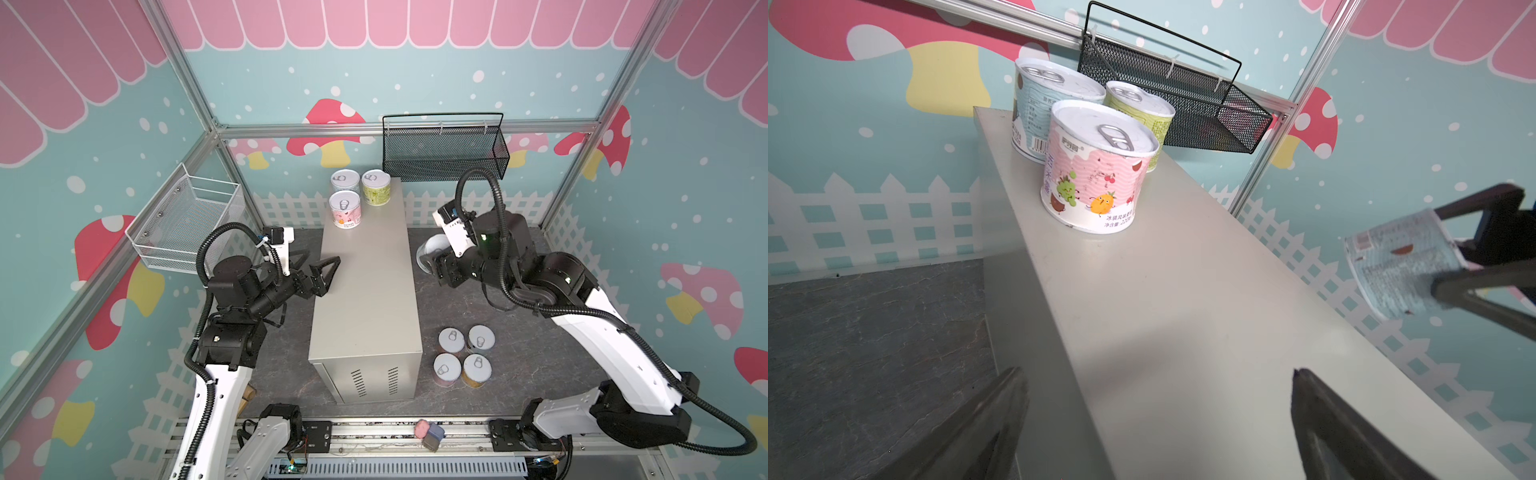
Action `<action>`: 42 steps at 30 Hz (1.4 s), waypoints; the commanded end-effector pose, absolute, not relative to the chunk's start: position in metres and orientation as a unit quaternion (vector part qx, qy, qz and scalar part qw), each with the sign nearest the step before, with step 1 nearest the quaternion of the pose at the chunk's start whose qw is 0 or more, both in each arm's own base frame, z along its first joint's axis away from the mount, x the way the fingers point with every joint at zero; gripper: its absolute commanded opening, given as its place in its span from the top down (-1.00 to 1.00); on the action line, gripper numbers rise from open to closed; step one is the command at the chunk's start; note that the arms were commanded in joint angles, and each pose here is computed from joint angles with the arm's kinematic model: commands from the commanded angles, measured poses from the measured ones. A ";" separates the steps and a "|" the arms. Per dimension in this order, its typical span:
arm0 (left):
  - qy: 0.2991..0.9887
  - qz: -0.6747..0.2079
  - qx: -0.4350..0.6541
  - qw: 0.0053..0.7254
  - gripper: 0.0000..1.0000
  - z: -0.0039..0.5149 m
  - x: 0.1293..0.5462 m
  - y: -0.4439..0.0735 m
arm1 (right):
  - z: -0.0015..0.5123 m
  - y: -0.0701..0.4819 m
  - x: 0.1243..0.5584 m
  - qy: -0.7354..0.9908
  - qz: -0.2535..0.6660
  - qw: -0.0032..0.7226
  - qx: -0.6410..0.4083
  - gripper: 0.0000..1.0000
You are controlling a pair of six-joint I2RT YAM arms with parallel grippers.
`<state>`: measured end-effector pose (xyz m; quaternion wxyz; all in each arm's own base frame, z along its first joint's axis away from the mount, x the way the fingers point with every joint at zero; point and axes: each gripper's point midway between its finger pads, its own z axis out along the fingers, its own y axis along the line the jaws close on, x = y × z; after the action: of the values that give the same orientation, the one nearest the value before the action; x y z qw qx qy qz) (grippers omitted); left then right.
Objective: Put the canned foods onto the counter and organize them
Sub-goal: 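Lift the light-blue can and carry it onto the cabinet top with the right gripper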
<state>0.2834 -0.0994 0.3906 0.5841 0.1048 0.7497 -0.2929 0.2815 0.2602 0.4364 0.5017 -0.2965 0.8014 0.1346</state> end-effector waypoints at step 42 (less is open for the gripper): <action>0.748 -0.297 0.101 0.585 -0.98 0.387 0.291 -0.098 | 0.411 0.373 0.394 0.756 0.161 0.509 -0.379 -0.72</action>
<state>0.2892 -0.0981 0.3867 0.5829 0.0999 0.7511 -0.2936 0.3927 0.3780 0.4006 0.4963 -0.3838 0.7613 0.1635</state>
